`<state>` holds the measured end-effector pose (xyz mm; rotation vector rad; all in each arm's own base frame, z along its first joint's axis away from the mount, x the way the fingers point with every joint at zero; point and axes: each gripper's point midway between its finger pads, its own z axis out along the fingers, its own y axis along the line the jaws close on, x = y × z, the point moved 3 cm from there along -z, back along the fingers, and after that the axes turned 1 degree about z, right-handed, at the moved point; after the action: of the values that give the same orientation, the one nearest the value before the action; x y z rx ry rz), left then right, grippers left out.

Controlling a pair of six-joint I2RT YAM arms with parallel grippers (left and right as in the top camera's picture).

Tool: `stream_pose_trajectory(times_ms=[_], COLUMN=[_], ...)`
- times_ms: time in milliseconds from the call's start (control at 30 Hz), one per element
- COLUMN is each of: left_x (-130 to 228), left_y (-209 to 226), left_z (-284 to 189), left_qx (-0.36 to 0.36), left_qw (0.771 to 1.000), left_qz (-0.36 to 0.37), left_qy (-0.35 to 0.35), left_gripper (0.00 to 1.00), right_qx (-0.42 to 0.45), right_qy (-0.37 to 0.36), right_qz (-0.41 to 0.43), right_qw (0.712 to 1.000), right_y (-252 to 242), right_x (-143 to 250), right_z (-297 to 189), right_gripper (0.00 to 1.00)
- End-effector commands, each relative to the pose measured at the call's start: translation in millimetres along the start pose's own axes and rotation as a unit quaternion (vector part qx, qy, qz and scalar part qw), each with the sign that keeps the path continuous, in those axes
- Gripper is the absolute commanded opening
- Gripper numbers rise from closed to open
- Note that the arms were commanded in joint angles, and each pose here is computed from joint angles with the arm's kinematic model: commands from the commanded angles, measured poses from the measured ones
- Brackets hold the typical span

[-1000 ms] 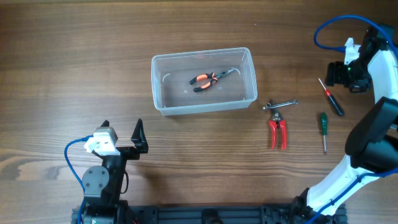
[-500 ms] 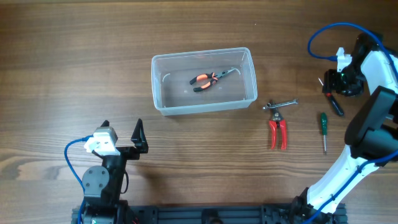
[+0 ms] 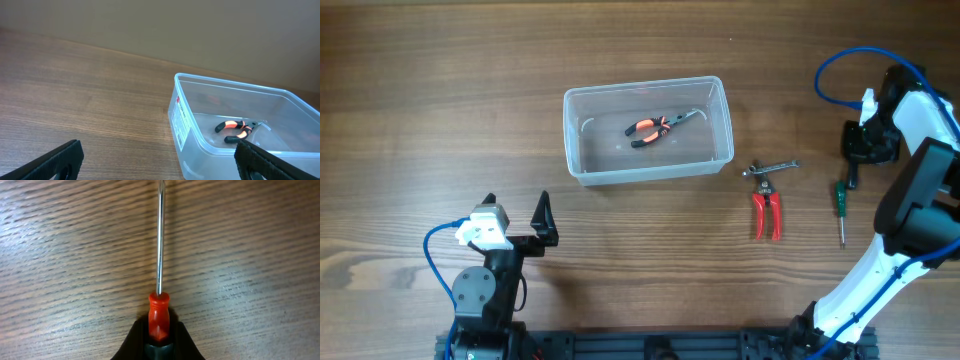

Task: Pack container
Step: 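Move the right gripper to the red-handled screwdriver and grasp it, then carry the red screwdriver into the container and release it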

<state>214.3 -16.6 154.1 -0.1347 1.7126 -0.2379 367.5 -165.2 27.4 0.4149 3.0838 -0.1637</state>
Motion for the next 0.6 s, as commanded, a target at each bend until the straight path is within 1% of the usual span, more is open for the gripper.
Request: stream_pose_trajectory(times_ms=[0, 133, 200, 267, 333, 367, 400, 433, 467, 533, 567], left_x=[1, 1, 1, 2, 2, 1, 1, 1, 1, 2, 2], left_y=[2, 2, 2, 2, 2, 2, 2, 2, 2, 2, 2], left_z=[0, 0, 0, 0, 0, 0, 0, 0, 0, 0, 0], left_qx=[-0.004, -0.004, -0.004, -0.005, -0.005, -0.004, -0.004, -0.004, -0.004, -0.005, -0.005], left_qw=[1.000, 1.000, 1.000, 1.000, 1.000, 1.000, 1.000, 1.000, 1.000, 1.000, 1.000], left_qz=[-0.006, -0.006, -0.006, -0.006, -0.006, -0.006, -0.006, -0.006, -0.006, -0.006, -0.006], left_qy=[0.001, 0.001, 0.001, 0.001, 0.001, 0.001, 0.001, 0.001, 0.001, 0.001, 0.001], left_gripper=[1.00, 1.00, 1.00, 1.00, 1.00, 1.00, 1.00, 1.00, 1.00, 1.00, 1.00], right_qx=[0.000, -0.071, -0.130, -0.166, -0.202, -0.214, -0.226, -0.231, -0.232, -0.223, -0.218], right_qy=[-0.012, -0.085, -0.137, -0.190, -0.255, -0.278, -0.303, -0.315, -0.331, -0.345, -0.345], right_qz=[0.059, 0.069, 0.035, -0.019, -0.108, -0.147, -0.203, -0.241, -0.311, -0.434, -0.481], right_qw=[0.998, 0.991, 0.981, 0.967, 0.939, 0.925, 0.903, 0.889, 0.860, 0.802, 0.776], right_y=[-3, 23, 55, 88, 139, 161, 191, 209, 238, 285, 302], right_x=[-7, -36, -47, -49, -41, -34, -22, -14, 0, 27, 38], right_z=[-17, -85, -136, -183, -238, -256, -276, -285, -296, -302, -300], right_gripper=[0.04, 0.04, 0.04, 0.04, 0.04, 0.04, 0.04, 0.04, 0.04, 0.04, 0.04])
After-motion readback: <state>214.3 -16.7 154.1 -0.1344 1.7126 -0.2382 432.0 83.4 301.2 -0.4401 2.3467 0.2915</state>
